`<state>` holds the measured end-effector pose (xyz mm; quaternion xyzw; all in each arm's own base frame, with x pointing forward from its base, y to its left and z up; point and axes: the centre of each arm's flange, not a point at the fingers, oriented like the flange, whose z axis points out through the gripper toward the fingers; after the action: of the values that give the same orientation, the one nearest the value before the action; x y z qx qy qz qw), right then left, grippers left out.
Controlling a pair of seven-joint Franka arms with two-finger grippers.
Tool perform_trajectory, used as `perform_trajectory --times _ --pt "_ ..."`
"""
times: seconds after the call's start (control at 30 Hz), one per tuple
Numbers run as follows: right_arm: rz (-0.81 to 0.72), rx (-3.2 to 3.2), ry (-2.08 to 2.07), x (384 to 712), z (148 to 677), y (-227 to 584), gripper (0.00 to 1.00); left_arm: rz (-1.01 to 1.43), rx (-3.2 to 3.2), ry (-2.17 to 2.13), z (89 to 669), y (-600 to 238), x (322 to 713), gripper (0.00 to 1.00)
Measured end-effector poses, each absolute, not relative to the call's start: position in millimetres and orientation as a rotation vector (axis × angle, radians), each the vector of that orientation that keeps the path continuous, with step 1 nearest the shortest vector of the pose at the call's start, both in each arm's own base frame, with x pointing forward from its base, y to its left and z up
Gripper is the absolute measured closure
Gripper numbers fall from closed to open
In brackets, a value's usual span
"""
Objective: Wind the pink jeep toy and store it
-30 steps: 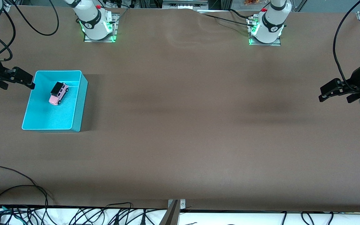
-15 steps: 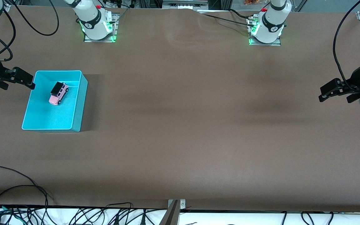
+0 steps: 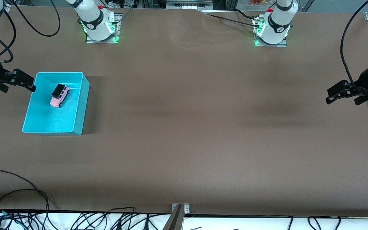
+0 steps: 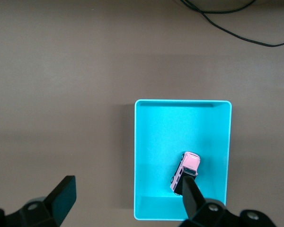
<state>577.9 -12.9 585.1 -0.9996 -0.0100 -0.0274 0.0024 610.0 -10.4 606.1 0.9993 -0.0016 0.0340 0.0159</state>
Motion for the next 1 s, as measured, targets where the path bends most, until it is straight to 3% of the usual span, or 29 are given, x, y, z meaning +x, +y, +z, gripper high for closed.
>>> perform_trajectory --times 1.0 --pt "-0.126 -3.135 -0.028 580.5 587.5 -14.2 0.0 0.106 3.108 -0.01 606.1 -12.4 610.0 0.0"
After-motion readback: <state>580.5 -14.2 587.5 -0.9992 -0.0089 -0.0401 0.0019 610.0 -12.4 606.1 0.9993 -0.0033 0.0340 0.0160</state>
